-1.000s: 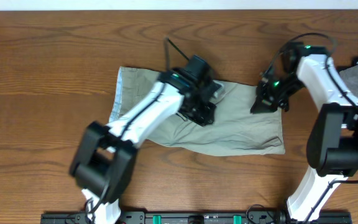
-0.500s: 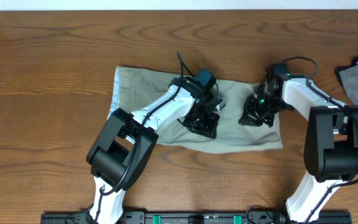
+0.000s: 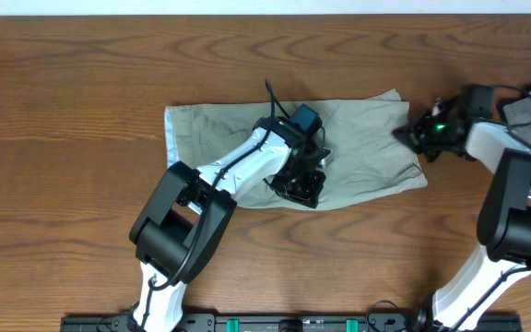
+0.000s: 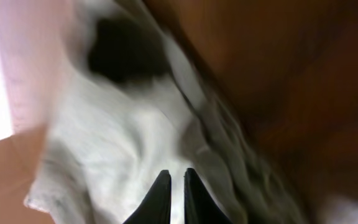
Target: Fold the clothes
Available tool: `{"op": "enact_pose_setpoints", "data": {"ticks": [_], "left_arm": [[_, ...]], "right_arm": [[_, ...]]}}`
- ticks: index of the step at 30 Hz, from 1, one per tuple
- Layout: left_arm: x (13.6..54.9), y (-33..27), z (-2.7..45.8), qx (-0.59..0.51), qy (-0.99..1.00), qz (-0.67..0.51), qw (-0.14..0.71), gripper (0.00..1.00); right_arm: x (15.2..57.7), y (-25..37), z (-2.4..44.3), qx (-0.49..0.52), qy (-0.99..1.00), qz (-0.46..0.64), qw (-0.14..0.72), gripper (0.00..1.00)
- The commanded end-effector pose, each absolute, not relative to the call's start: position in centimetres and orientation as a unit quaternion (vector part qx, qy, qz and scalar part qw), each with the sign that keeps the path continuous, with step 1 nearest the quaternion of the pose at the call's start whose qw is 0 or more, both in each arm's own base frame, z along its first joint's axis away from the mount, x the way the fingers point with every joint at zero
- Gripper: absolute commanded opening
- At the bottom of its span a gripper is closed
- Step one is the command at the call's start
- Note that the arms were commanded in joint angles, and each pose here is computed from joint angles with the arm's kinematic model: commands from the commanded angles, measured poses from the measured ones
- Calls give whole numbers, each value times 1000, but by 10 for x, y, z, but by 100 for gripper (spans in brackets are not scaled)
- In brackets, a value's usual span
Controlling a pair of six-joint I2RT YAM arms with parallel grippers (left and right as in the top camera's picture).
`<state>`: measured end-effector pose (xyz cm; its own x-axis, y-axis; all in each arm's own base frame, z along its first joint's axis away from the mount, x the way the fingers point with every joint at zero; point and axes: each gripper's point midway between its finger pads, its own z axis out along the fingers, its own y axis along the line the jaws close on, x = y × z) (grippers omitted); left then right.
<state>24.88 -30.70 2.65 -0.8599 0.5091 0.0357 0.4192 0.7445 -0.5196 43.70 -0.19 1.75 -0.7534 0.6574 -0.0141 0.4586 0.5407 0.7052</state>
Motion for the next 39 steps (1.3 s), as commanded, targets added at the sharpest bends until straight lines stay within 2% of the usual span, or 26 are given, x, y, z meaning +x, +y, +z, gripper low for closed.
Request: {"op": "enact_pose_setpoints", "data": {"ticks": [1,4,5,10,12,14,15,16,19,20,23,26,30,31,34,39], "left_arm": [[258,-300,33,-239,-934,254,78,14],[279,-293,61,-224,-936,266,47,17],[288,-289,75,-218,-937,271,30,25],[331,-250,139,-170,-942,283,-57,43],[349,-211,151,-110,-956,259,-84,50],[363,-164,154,-50,-968,225,-96,61],[367,-143,153,-24,-971,217,-96,68],[371,-117,152,12,-973,213,-92,72],[375,-62,140,92,-971,209,-72,73],[376,-46,135,111,-968,214,-65,76],[378,-26,125,126,-954,266,-52,78],[377,-9,103,139,-951,276,-26,83],[374,-6,69,141,-949,280,14,88],[374,-6,62,132,-950,281,18,100],[376,-4,45,109,-954,279,21,98],[383,19,25,98,-972,211,9,98]], "right_arm": [[442,12,51,198,847,458,185,11],[444,3,74,152,826,498,216,17],[443,-2,78,152,822,505,217,17],[430,-6,74,143,827,502,209,29],[423,0,75,99,833,499,219,35],[416,4,76,66,841,487,226,36],[414,5,77,57,846,480,227,37],[412,7,80,47,850,472,230,38],[410,11,95,20,864,440,244,38],[410,14,103,10,870,425,251,38],[408,22,125,-13,889,370,269,38],[404,32,145,16,917,294,270,38],[392,75,162,-24,926,261,271,45],[387,90,163,-41,927,260,267,45],[376,123,156,-72,933,253,244,46],[356,161,126,-101,946,248,183,45]]}}
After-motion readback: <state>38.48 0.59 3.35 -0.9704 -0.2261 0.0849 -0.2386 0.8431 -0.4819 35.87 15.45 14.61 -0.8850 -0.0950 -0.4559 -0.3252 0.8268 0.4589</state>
